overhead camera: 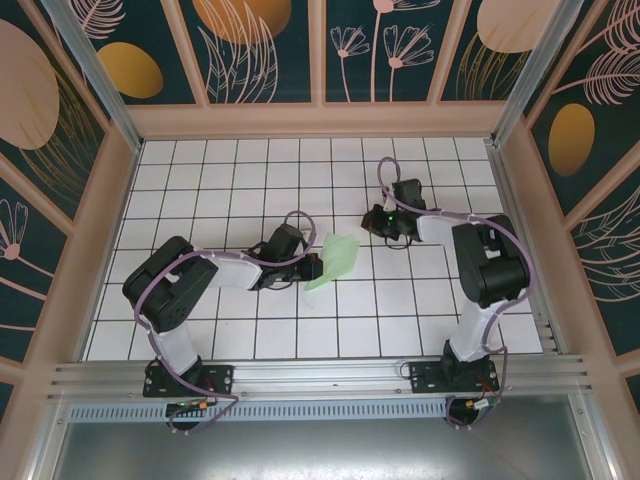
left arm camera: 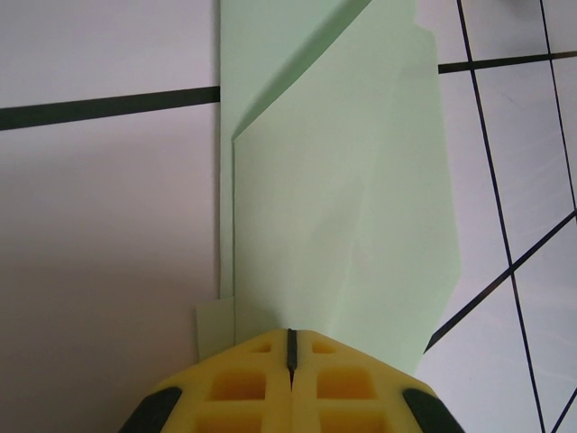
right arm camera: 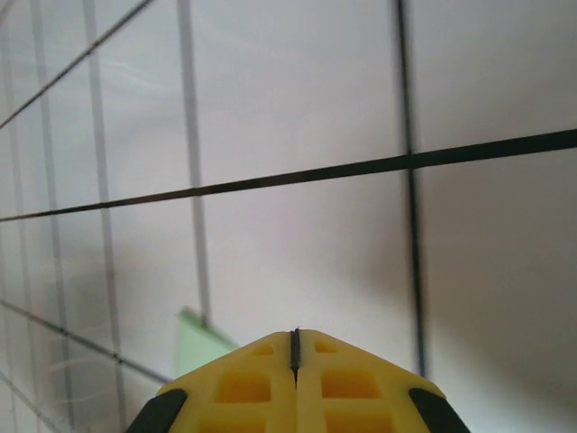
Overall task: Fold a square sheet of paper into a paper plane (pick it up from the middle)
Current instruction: Fourth fold the wing at the center of the table.
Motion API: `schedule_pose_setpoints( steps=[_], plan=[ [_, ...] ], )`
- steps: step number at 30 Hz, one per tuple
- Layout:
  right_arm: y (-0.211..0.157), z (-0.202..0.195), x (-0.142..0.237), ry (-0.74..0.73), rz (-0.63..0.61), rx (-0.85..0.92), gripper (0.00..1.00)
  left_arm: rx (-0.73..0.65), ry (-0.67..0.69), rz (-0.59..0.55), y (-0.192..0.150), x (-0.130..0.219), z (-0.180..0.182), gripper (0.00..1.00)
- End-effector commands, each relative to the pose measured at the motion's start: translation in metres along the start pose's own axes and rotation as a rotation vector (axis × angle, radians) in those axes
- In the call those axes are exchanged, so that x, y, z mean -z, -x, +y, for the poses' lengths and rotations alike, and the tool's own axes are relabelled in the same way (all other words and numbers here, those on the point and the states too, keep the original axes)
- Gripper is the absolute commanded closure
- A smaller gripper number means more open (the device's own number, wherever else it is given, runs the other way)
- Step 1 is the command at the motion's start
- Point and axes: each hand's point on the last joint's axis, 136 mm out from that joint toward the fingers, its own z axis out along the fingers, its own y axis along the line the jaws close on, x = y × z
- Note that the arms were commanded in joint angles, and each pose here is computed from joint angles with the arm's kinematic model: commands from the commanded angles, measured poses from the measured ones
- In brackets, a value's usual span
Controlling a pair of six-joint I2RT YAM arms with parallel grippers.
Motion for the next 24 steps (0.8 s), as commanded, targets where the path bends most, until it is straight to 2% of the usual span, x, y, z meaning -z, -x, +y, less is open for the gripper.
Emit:
schedule_pose_setpoints(
  steps=[1, 8, 13, 20, 24],
  plan=[
    [-0.023, 0.03, 0.011, 0.065, 0.019, 0.021, 1.0, 0.081, 0.042, 0.012, -0.01, -0.004, 0.017, 1.0],
    [-0.086, 0.06, -0.013, 0.171, 0.169, -0.027, 1.0, 0.116, 0.008, -0.055, 0.007, 0.001, 0.006, 1.0],
    [-0.101, 0.057, -0.029, 0.162, 0.224, -0.049, 1.0, 0.113, 0.014, -0.038, 0.004, 0.0, 0.007, 1.0],
    [-0.117, 0.022, -0.043, 0.028, 0.268, -0.073, 1.0, 0.086, 0.02, -0.044, 0.01, 0.007, 0.001, 1.0],
    [-0.124, -0.003, -0.049, -0.072, 0.284, -0.09, 1.0, 0.067, -0.008, -0.098, 0.029, 0.023, -0.017, 0.97]
  ],
)
